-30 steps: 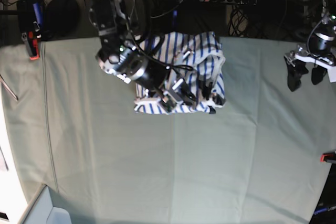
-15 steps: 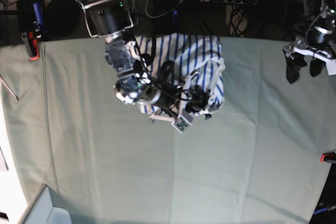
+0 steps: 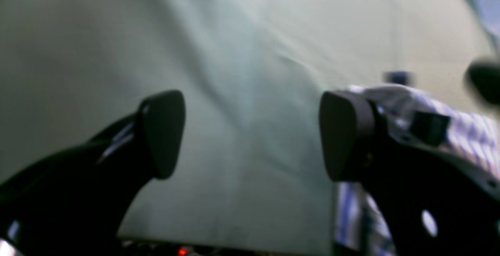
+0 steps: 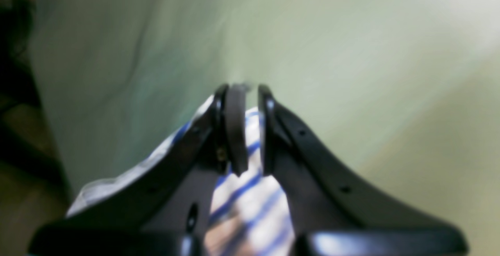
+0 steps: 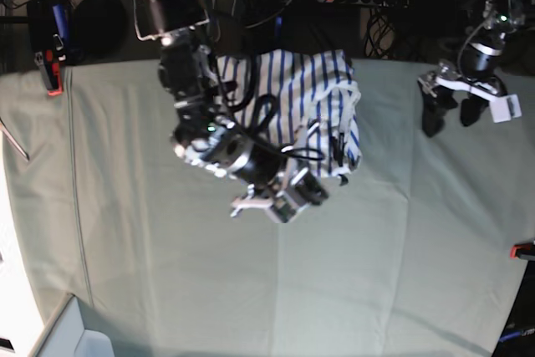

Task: Layout the t-shirt on the table in an organized manner, then fold the t-shirt properly
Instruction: 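Grasp the folded bundle's edge with the left gripper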

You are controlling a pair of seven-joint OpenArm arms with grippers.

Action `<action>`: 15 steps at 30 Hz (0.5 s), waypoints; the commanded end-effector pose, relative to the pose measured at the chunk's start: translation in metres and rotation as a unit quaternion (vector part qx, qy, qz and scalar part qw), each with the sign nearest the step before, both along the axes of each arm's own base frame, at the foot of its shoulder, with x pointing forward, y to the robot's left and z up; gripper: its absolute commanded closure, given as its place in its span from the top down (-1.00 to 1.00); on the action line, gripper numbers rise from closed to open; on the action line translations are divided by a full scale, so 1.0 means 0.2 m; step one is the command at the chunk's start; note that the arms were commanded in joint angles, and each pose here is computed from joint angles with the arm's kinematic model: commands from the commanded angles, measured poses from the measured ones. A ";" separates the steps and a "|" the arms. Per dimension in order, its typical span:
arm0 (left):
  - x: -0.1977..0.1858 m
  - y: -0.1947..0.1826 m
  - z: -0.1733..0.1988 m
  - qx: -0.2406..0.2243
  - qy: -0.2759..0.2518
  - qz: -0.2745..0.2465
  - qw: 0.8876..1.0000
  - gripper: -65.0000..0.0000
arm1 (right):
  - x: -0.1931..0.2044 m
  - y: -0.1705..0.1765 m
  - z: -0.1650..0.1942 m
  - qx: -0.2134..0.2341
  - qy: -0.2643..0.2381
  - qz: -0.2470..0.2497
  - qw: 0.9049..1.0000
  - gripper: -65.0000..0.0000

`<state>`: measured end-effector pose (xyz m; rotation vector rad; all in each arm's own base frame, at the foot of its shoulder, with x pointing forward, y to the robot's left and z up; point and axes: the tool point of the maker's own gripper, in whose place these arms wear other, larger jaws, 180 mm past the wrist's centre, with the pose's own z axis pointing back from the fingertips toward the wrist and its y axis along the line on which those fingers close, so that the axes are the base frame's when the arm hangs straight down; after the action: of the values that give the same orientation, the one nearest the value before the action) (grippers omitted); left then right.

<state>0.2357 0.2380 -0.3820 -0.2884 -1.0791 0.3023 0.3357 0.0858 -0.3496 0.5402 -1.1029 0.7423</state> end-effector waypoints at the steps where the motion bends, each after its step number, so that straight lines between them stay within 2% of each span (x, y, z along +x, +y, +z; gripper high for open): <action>1: 0.04 -0.04 0.05 -0.005 -0.023 -0.012 1.000 0.60 | 0.03 0.01 0.13 0.023 -0.033 -0.002 0.999 -0.86; 5: 0.08 -0.31 0.00 -0.034 -0.016 -0.073 0.997 0.60 | 0.01 -0.11 0.21 0.030 -0.054 -0.040 0.997 -0.86; 10: 0.17 -0.61 -0.09 -0.071 -0.002 -0.136 0.988 0.60 | -0.05 -0.41 0.12 -0.007 -0.046 -0.096 0.994 -0.86; 12: 0.18 -0.72 -0.13 -0.083 0.006 -0.154 0.985 0.60 | -0.09 -0.51 0.09 -0.022 -0.042 -0.111 0.993 -0.86; 15: 0.20 -0.77 -0.18 -0.093 0.017 -0.151 0.984 0.60 | -0.11 -0.63 0.06 -0.040 -0.038 -0.131 0.990 -0.86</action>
<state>0.2675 0.0751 -0.4281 -0.6163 -0.9141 0.1363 0.3023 -0.0420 -0.3599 0.2796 -1.0980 0.5767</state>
